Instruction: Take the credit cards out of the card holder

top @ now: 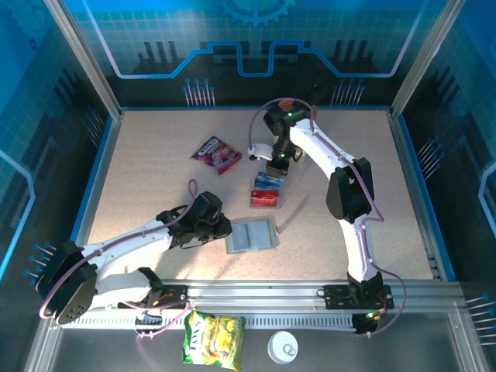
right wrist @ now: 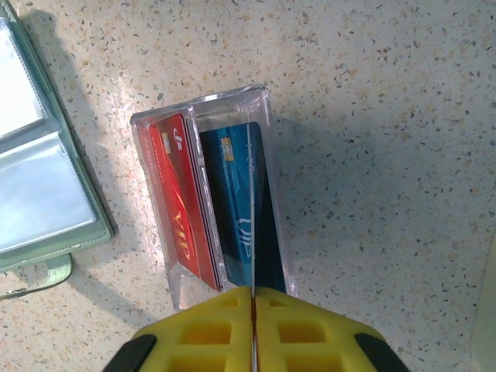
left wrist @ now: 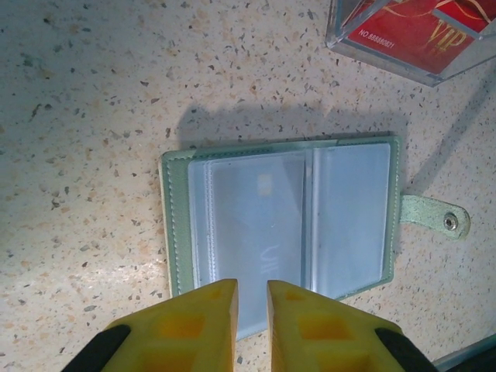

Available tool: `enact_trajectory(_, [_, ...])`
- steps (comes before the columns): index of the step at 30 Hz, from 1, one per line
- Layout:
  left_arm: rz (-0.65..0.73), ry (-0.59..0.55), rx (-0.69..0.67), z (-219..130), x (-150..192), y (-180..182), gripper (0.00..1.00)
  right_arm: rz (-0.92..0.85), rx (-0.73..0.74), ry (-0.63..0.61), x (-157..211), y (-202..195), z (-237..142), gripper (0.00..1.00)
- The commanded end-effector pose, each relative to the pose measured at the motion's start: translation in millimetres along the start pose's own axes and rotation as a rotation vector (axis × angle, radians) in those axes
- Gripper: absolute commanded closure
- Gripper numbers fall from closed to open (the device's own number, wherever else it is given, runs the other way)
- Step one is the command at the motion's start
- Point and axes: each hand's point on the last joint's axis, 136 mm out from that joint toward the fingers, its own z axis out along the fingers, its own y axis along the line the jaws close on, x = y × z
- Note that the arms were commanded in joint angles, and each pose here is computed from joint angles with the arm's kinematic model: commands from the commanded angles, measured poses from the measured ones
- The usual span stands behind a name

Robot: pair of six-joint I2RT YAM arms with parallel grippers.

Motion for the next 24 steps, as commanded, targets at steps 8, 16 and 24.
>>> enact_trajectory(8, [-0.016,-0.016,-0.001,0,-5,5,0.83,0.036,0.042,-0.065,-8,6,-24,0.87])
enact_trajectory(16, [-0.018,0.023,-0.016,12,-2,7,0.88,0.256,0.054,-0.236,-27,26,-38,0.84])
enact_trajectory(24, [-0.036,0.06,-0.047,24,5,16,1.0,0.567,-0.026,-0.398,-36,60,-26,0.93])
